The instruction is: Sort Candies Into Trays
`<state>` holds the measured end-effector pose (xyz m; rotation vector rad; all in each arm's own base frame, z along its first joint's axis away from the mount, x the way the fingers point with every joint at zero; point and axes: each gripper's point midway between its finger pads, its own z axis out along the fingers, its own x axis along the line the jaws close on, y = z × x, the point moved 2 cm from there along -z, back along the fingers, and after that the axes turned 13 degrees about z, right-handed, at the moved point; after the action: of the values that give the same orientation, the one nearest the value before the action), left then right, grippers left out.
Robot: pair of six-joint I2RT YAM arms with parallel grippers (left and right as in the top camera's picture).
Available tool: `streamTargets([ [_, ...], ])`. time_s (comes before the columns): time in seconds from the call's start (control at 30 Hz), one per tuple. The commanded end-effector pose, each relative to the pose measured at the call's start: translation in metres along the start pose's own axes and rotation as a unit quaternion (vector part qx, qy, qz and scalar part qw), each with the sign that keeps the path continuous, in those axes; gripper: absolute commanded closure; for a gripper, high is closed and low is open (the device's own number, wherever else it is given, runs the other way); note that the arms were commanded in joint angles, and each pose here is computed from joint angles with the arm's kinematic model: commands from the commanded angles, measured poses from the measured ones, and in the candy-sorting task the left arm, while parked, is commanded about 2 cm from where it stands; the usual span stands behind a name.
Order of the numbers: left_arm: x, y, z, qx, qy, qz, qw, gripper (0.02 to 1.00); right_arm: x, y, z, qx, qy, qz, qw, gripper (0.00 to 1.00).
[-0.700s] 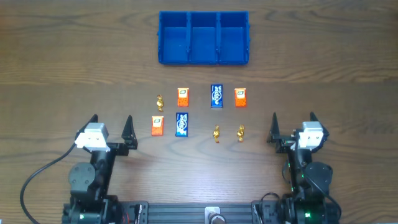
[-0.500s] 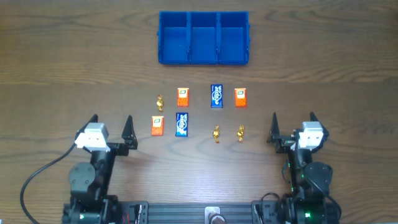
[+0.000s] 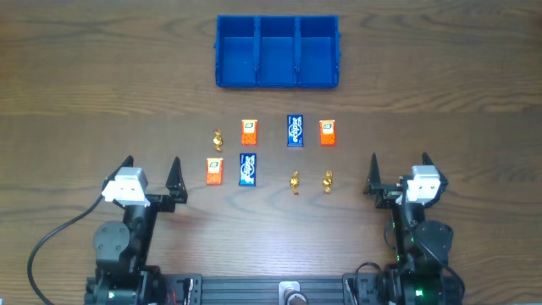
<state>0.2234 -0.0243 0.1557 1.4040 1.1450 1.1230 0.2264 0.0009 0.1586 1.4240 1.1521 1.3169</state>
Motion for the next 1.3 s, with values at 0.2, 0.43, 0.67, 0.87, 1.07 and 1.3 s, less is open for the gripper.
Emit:
streamTargets([
  [0.2,-0.003,-0.015,0.001,0.023,-0.009,0.004,1.0,0.02,-0.001,-0.001,0.0,0.001,-0.001,-0.007,1.0,0.003],
  [0.43,-0.003,-0.015,0.001,0.022,-0.008,0.004,1.0,0.023,-0.001,-0.001,0.0,0.001,-0.001,-0.007,1.0,0.003],
  [0.67,-0.014,0.033,-0.01,0.026,-0.056,0.002,0.998,0.051,-0.001,-0.001,0.0,0.001,-0.001,-0.007,1.0,0.003],
  [0.87,-0.03,0.077,0.01,0.197,-0.129,-0.029,0.971,0.018,-0.001,-0.001,0.0,0.001,-0.001,-0.007,1.0,0.003],
  [1.07,-0.064,0.014,0.059,0.406,-0.137,-0.038,0.903,0.018,-0.001,-0.001,0.0,0.001,-0.001,-0.007,1.0,0.003],
  [1.3,-0.085,-0.08,0.062,0.566,-0.106,-0.036,0.817,0.036,-0.001,-0.001,0.0,0.001,-0.001,-0.007,1.0,0.003],
])
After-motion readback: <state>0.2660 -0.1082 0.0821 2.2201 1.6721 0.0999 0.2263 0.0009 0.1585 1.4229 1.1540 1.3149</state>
